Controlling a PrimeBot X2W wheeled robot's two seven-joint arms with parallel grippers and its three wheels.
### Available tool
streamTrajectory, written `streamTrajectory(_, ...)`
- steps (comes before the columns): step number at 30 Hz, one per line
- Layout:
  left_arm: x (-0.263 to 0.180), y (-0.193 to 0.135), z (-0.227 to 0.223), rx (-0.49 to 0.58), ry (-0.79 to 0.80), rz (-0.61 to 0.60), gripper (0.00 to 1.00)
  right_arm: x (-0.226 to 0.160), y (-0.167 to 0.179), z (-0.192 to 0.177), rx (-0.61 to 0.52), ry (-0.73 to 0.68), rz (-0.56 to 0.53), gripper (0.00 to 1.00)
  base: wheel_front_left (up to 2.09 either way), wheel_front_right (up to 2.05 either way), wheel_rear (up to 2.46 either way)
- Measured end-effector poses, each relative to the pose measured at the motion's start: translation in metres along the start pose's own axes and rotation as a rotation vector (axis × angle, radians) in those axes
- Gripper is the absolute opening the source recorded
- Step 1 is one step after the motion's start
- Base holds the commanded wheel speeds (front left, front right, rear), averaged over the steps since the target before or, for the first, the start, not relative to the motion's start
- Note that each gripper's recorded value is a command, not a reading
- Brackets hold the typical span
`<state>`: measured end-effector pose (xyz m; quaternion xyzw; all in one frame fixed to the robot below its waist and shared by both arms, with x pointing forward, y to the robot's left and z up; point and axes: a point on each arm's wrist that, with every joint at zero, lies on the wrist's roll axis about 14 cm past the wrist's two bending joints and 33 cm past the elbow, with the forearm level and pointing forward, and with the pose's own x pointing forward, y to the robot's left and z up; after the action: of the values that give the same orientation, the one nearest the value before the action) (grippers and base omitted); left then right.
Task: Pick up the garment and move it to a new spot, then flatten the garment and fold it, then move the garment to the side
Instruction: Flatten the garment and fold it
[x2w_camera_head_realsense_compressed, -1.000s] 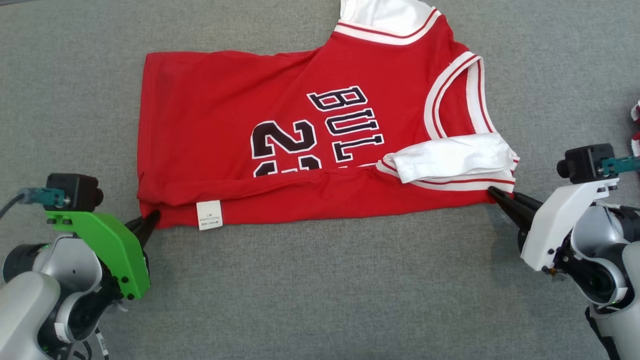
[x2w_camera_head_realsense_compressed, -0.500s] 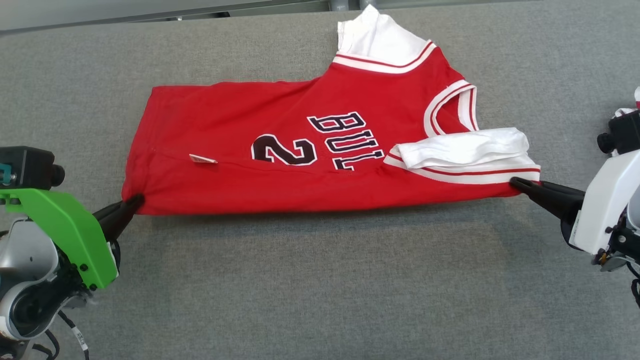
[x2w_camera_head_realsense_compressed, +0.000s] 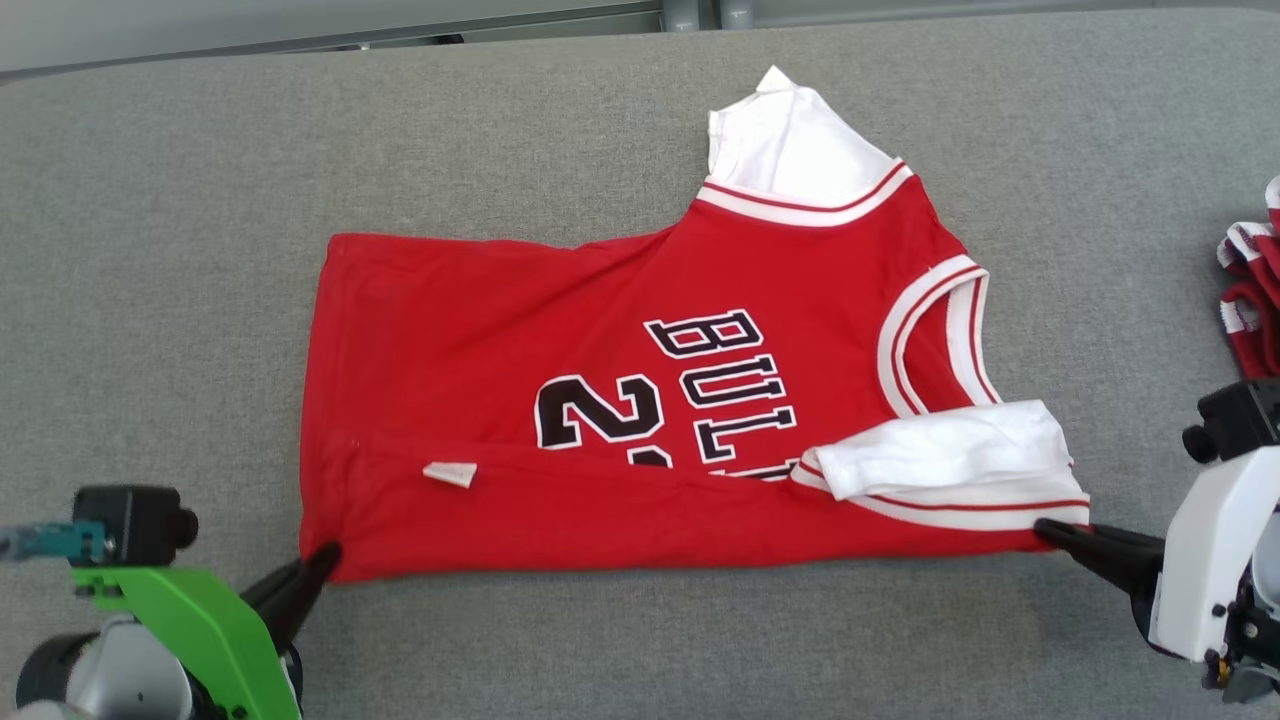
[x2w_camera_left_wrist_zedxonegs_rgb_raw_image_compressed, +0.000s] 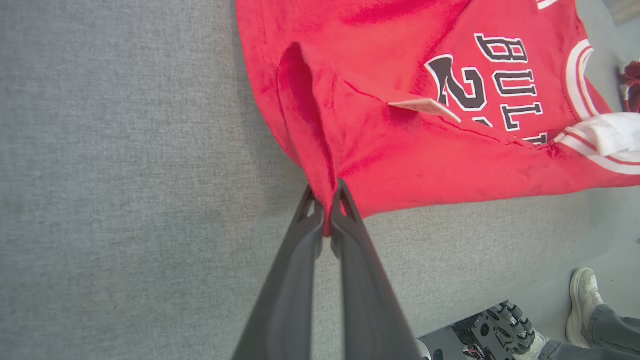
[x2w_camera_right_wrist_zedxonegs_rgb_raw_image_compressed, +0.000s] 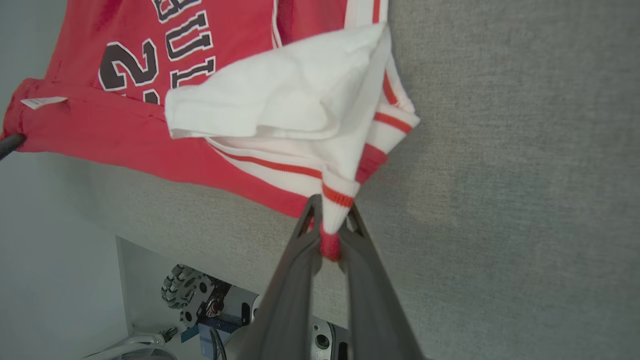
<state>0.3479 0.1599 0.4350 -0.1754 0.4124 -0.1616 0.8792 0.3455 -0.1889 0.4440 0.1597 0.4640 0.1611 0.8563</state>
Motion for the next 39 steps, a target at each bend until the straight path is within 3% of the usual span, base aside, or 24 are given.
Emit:
streamTrajectory(7, -0.009, -0.002, -0.051, -0.068, 0.031, 0.02, 0.0, -0.008, -0.016, -0.034, 0.019, 0.044, -0.06, 0.0, 0.0, 0.0, 0.0)
streamTrajectory(16, -0.011, 0.0, -0.067, -0.111, 0.024, 0.044, 0.0, -0.005, -0.024, -0.046, 0.003, 0.04, -0.092, 0.0, 0.0, 0.0, 0.0)
streamTrajectory(18, -0.011, 0.0, -0.072, -0.107, 0.036, 0.046, 0.07, -0.004, -0.026, -0.048, -0.006, 0.041, -0.102, 0.0, 0.0, 0.0, 0.0)
streamTrajectory(20, -0.011, -0.001, -0.075, -0.111, 0.04, 0.044, 0.45, -0.004, -0.027, -0.049, -0.014, 0.035, -0.11, 0.0, 0.0, 0.0, 0.0)
streamTrajectory(21, -0.01, -0.001, -0.075, -0.114, 0.037, 0.044, 1.0, -0.004, -0.028, -0.05, -0.018, 0.033, -0.115, 0.05, 0.0, 0.0, 0.0)
streamTrajectory(22, -0.01, -0.002, -0.075, -0.114, 0.029, 0.044, 1.0, -0.004, -0.03, -0.05, -0.021, 0.026, -0.121, 0.35, 0.0, 0.0, 0.0)
streamTrajectory(23, -0.01, -0.002, -0.074, -0.115, 0.024, 0.045, 1.0, -0.005, -0.03, -0.05, -0.022, 0.022, -0.123, 0.48, 0.0, 0.0, 0.0)
streamTrajectory(24, -0.01, -0.003, -0.075, -0.114, 0.024, 0.046, 1.0, -0.005, -0.03, -0.05, -0.023, 0.019, -0.124, 0.92, 0.0, 0.0, 0.0)
streamTrajectory(25, -0.009, -0.002, -0.075, -0.111, 0.022, 0.05, 1.0, -0.005, -0.032, -0.051, -0.027, 0.019, -0.13, 1.0, 0.0, 0.0, 0.0)
streamTrajectory(34, -0.016, 0.008, -0.062, -0.043, -0.045, 0.113, 1.0, -0.023, -0.039, -0.033, -0.07, -0.069, -0.168, 1.0, 0.0, 0.0, 0.0)
streamTrajectory(39, -0.015, 0.023, -0.031, 0.055, -0.105, 0.161, 1.0, -0.028, -0.036, 0.025, -0.183, -0.242, -0.202, 1.0, 0.0, 0.0, 0.0)
